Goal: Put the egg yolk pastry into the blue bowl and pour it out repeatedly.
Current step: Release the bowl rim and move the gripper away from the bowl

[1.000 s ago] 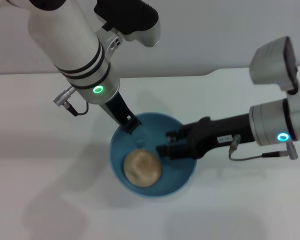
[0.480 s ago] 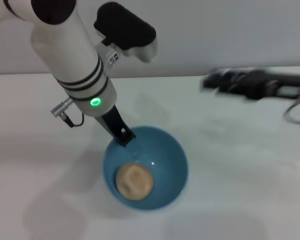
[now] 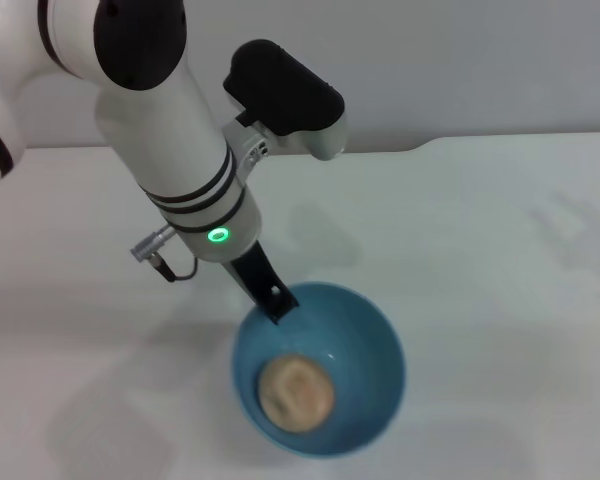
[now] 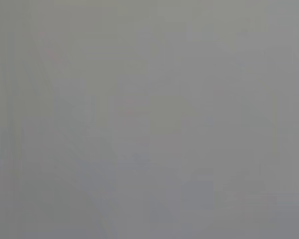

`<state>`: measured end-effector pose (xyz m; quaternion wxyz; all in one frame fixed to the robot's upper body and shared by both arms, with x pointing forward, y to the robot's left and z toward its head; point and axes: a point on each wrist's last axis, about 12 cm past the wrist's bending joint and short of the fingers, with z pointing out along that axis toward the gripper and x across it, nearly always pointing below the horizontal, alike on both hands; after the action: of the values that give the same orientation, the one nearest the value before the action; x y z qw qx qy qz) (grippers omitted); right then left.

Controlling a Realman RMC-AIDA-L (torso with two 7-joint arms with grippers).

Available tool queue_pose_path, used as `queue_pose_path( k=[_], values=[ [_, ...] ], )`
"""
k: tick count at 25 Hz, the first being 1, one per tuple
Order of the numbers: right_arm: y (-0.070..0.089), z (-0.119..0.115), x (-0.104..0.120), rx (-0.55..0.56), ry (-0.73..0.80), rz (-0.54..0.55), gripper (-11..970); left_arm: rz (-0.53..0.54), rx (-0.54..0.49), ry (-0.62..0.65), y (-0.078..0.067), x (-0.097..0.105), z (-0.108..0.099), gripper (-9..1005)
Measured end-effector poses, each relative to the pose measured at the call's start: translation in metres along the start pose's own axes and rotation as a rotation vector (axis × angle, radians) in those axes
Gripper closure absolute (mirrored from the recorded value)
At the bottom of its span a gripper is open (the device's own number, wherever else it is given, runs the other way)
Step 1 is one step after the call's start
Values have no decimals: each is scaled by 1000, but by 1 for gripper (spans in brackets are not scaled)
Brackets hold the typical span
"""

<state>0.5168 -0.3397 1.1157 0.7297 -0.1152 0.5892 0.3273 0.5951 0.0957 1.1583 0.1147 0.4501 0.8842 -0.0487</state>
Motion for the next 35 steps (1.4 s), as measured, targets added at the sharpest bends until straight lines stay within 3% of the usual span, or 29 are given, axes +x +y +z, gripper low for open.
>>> queue_pose_path(
  k=[9,15,35],
  values=[
    [0,6,18,25,16,-45,456,10,69,-32,-12,-9,15,983],
    [-1,17,21,18,42,-53,456,-26,64,-65,-9,-15,25,971],
    [-2,18,22,30,52,-55,456,-94,72,-31,-1,-8,41,911]
  ],
)
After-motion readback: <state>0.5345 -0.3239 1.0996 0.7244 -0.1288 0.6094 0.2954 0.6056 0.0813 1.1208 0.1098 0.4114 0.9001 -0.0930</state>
